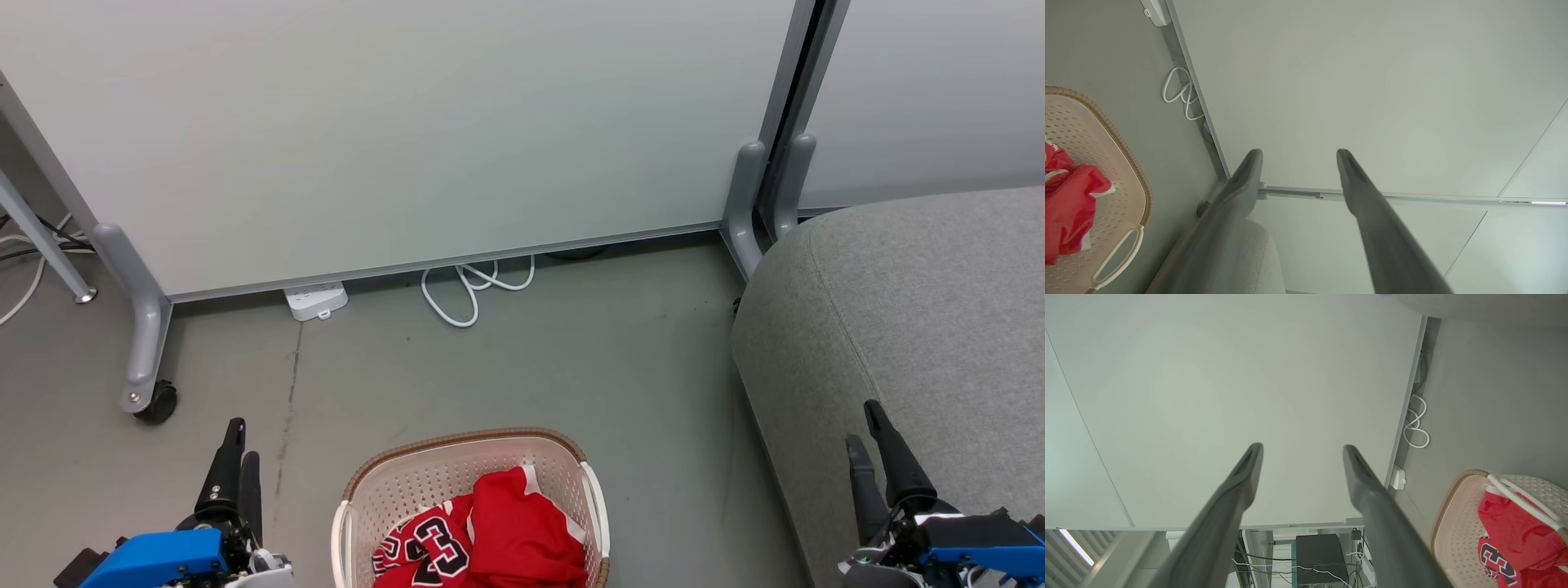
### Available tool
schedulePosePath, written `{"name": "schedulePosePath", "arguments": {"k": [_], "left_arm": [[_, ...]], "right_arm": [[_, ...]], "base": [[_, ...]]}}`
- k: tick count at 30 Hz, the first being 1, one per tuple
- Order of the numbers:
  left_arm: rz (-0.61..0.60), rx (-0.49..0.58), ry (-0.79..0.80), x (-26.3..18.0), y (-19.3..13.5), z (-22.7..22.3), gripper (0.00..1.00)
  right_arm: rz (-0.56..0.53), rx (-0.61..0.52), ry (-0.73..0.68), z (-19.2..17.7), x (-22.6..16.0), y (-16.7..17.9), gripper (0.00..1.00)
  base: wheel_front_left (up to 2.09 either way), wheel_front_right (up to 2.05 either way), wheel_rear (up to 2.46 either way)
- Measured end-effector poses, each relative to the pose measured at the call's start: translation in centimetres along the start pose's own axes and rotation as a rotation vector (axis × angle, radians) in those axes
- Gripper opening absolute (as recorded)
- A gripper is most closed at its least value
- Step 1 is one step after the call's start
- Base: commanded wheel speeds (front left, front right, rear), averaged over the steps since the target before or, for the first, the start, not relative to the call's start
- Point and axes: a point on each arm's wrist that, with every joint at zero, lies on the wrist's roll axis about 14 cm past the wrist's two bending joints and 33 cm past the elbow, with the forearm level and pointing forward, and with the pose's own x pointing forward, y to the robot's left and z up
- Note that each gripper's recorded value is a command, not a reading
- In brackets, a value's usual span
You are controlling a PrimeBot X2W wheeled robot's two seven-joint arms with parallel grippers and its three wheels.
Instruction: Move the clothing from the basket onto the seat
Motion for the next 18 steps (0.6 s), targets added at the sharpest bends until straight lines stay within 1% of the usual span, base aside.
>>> {"name": "schedulePosePath", "arguments": {"k": [4,8,18], "left_arm": [[0.000,0.038,-0.010,0.1,-0.1,0.0,1.00],[-0.005,0.102,-0.016,0.2,-0.4,0.0,1.00],[-0.041,0.305,-0.025,0.8,-1.9,-0.3,1.00]], "right_arm": [[-0.004,-0.036,-0.015,0.2,0.0,-0.1,1.00],[-0.003,-0.085,-0.027,0.3,0.1,0.0,1.00],[0.031,-0.302,-0.037,0.2,0.5,1.4,1.00]], "base": [[0.00,0.00,0.00],[0.00,0.00,0.00],[0.00,0.00,0.00]]}}
